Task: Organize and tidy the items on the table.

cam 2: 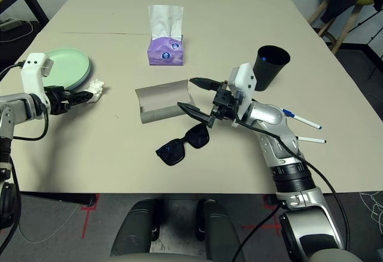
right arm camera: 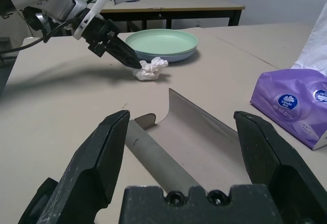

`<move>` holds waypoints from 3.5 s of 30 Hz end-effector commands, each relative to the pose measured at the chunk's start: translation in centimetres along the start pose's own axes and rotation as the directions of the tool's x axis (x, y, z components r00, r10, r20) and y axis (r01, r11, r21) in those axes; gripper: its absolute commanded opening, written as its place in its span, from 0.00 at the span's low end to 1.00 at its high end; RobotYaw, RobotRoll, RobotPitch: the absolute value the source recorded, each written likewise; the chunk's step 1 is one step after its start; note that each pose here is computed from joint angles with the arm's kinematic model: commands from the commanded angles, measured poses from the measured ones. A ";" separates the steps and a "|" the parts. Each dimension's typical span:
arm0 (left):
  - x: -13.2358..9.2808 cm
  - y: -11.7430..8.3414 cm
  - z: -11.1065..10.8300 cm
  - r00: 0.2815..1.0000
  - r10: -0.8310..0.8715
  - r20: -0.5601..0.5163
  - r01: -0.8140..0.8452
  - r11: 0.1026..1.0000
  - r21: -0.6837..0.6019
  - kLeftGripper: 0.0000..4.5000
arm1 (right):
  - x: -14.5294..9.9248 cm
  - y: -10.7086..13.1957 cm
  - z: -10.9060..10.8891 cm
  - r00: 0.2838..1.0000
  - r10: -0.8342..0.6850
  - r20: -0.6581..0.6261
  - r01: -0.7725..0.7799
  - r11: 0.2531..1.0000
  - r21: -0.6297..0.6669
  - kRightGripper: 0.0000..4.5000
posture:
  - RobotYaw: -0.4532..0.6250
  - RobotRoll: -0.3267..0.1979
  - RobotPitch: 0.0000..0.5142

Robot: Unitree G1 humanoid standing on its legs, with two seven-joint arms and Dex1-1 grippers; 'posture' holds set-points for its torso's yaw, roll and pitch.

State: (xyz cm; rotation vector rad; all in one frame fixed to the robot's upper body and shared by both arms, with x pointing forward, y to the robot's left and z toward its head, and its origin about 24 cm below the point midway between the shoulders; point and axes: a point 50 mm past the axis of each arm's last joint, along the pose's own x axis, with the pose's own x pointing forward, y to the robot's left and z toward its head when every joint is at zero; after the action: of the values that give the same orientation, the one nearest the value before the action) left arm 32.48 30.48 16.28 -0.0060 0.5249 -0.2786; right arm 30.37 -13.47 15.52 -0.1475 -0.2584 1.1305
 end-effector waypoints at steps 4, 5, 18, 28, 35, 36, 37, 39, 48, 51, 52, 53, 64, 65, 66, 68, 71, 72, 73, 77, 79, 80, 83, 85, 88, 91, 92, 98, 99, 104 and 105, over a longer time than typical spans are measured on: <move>-0.4 0.2 -0.1 1.000 -0.010 -0.029 0.010 1.000 0.014 0.00 | -0.3 -0.1 0.2 1.000 -0.008 0.002 0.008 1.000 -0.013 1.00 | 0.57 0.62 0.27; -0.5 0.2 0.0 1.000 -0.012 -0.025 0.013 1.000 0.015 0.00 | -0.3 -0.1 0.1 1.000 -0.009 0.002 0.009 1.000 -0.012 1.00 | 0.57 0.62 0.27; -2.2 1.8 5.0 0.965 0.142 0.220 -0.119 0.987 -0.112 0.00 | -0.3 -0.2 0.0 1.000 -0.005 0.000 0.005 1.000 -0.011 1.00 | 0.58 0.62 0.26; -0.8 4.8 5.7 0.834 0.463 0.299 -0.392 0.880 -0.268 0.00 | 0.0 -0.1 0.2 1.000 0.000 0.005 0.000 1.000 -0.015 1.00 | 0.58 0.62 0.25; -0.2 4.6 6.5 0.822 0.469 0.322 -0.405 0.880 -0.247 0.12 | -0.2 -0.1 0.2 1.000 -0.006 0.004 0.006 1.000 -0.016 1.00 | 0.57 0.62 0.25; -0.1 4.5 6.6 0.822 0.469 0.324 -0.406 0.881 -0.245 0.18 | -0.3 -0.1 0.1 1.000 -0.008 0.003 0.008 1.000 -0.017 1.00 | 0.57 0.62 0.25; 0.0 4.5 6.7 0.821 0.464 0.333 -0.404 0.884 -0.236 0.26 | -0.3 -0.1 0.1 1.000 -0.010 0.002 0.010 1.000 -0.017 1.00 | 0.57 0.62 0.25; 0.1 4.2 7.0 0.825 0.447 0.345 -0.386 0.892 -0.233 0.44 | -0.4 -0.1 0.1 1.000 -0.013 0.001 0.013 1.000 -0.018 1.00 | 0.57 0.62 0.25; -0.3 3.5 7.5 0.869 0.333 0.367 -0.314 0.943 -0.112 0.99 | -0.2 -0.1 0.0 0.999 -0.041 0.010 0.041 0.999 0.001 1.00 | 0.57 0.62 0.24; -0.7 3.0 7.3 0.901 0.250 0.354 -0.261 0.965 -0.018 0.99 | -0.2 -0.1 -0.1 0.999 -0.042 0.011 0.042 0.999 0.005 1.00 | 0.58 0.62 0.24; -0.8 2.5 6.9 0.924 0.176 0.339 -0.201 0.979 0.037 0.99 | -0.2 0.0 -0.1 0.999 -0.043 0.012 0.043 0.999 0.006 1.00 | 0.58 0.62 0.24; -0.9 1.9 6.5 0.943 0.102 0.316 -0.142 0.984 0.108 0.99 | -0.2 -0.1 -0.1 0.999 -0.044 0.012 0.044 0.999 0.006 1.00 | 0.58 0.62 0.24; -2.6 -2.4 3.6 0.903 -0.413 0.113 0.327 0.835 0.443 0.99 | 0.0 -0.2 -0.3 0.999 -0.035 0.010 0.035 0.999 0.005 1.00 | 0.59 0.62 0.23; -2.5 -2.7 3.3 0.893 -0.436 0.109 0.340 0.813 0.473 0.99 | 0.0 -0.2 -0.2 0.999 -0.034 0.010 0.034 0.999 0.004 1.00 | 0.60 0.62 0.23; -2.4 -3.0 2.8 0.876 -0.472 0.100 0.364 0.782 0.506 0.99 | 0.0 -0.2 -0.2 0.999 -0.033 0.009 0.033 0.999 0.004 1.00 | 0.60 0.62 0.24; -2.2 -3.3 2.1 0.847 -0.525 0.082 0.398 0.729 0.557 0.99 | -0.1 -0.2 -0.1 1.000 -0.030 0.006 0.030 1.000 0.001 1.00 | 0.60 0.62 0.24; -1.9 -4.0 1.3 0.783 -0.617 0.077 0.468 0.666 0.581 0.99 | -0.4 -0.6 0.0 1.000 -0.027 -0.003 0.027 1.000 -0.005 1.00 | 0.60 0.62 0.25; -1.8 -4.2 0.9 0.757 -0.648 0.081 0.480 0.635 0.605 0.99 | -0.4 -0.7 0.0 1.000 -0.024 -0.009 0.024 1.000 -0.008 1.00 | 0.60 0.62 0.27; -1.6 -4.4 0.7 0.740 -0.667 0.082 0.484 0.613 0.624 0.99 | -0.6 -0.9 0.1 1.000 -0.023 -0.013 0.023 1.000 -0.011 1.00 | 0.60 0.62 0.28; -1.2 -4.9 -0.8 0.668 -0.743 0.048 0.542 0.530 0.652 0.99 | -1.0 -0.9 0.4 0.999 0.002 -0.047 -0.004 1.000 -0.026 1.00 | 0.59 0.62 0.33; -1.2 -5.6 -1.3 0.625 -0.780 0.033 0.570 0.484 0.664 0.99 | -1.2 -0.8 0.6 0.996 0.025 -0.082 -0.029 0.998 -0.050 1.00 | 0.59 0.62 0.35; -1.1 -5.9 -1.4 0.605 -0.796 0.026 0.583 0.465 0.667 0.99 | -1.2 -0.7 0.8 0.995 0.033 -0.096 -0.038 0.998 -0.057 1.00 | 0.59 0.62 0.36; -1.0 -7.0 -1.6 0.563 -0.826 0.032 0.604 0.438 0.666 0.99 | -1.3 -0.4 1.2 0.985 0.077 -0.154 -0.089 0.993 -0.071 1.00 | 0.59 0.62 0.38; -0.8 -7.7 -1.9 0.542 -0.840 0.030 0.613 0.419 0.670 0.99 | -1.2 -0.3 1.9 0.970 0.118 -0.214 -0.136 0.988 -0.071 1.00 | 0.59 0.62 0.38; -0.5 -8.5 -2.3 0.535 -0.844 0.037 0.610 0.417 0.674 0.99 | -1.2 0.2 2.6 0.946 0.182 -0.268 -0.206 0.977 -0.062 1.00 | 0.59 0.62 0.38; -0.4 -9.0 -2.7 0.527 -0.848 0.059 0.604 0.422 0.677 0.99 | -0.8 1.4 2.9 0.902 0.231 -0.365 -0.273 0.960 -0.066 1.00 | 0.60 0.62 0.38; -0.5 -9.1 -2.9 0.523 -0.850 0.063 0.604 0.422 0.677 0.99 | -0.7 1.7 3.1 0.886 0.239 -0.398 -0.292 0.954 -0.076 1.00 | 0.60 0.62 0.37; -0.6 -9.8 -3.4 0.492 -0.869 0.053 0.613 0.389 0.688 0.99 | -0.5 3.0 4.3 0.769 0.250 -0.588 -0.418 0.893 -0.168 1.00 | 0.59 0.62 0.37; -0.7 -9.8 -3.4 0.487 -0.872 0.049 0.612 0.382 0.693 0.99 | -0.4 3.3 4.5 0.760 0.266 -0.593 -0.439 0.883 -0.165 1.00 | 0.59 0.62 0.37; -0.8 -9.9 -3.6 0.458 -0.889 0.016 0.623 0.334 0.708 0.99 | 1.0 4.8 5.1 0.679 0.340 -0.650 -0.552 0.821 -0.148 1.00 | 0.58 0.62 0.37; -0.9 -9.9 -3.7 0.452 -0.892 0.008 0.626 0.324 0.710 0.99 | 1.2 5.0 5.0 0.658 0.351 -0.666 -0.575 0.805 -0.144 1.00 | 0.58 0.62 0.37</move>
State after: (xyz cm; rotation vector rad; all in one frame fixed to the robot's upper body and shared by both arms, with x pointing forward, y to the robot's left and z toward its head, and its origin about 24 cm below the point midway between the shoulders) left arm 27.76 21.68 14.54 0.3293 -0.0827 -1.3861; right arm 25.62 -10.74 19.59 -0.9003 0.1664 1.4454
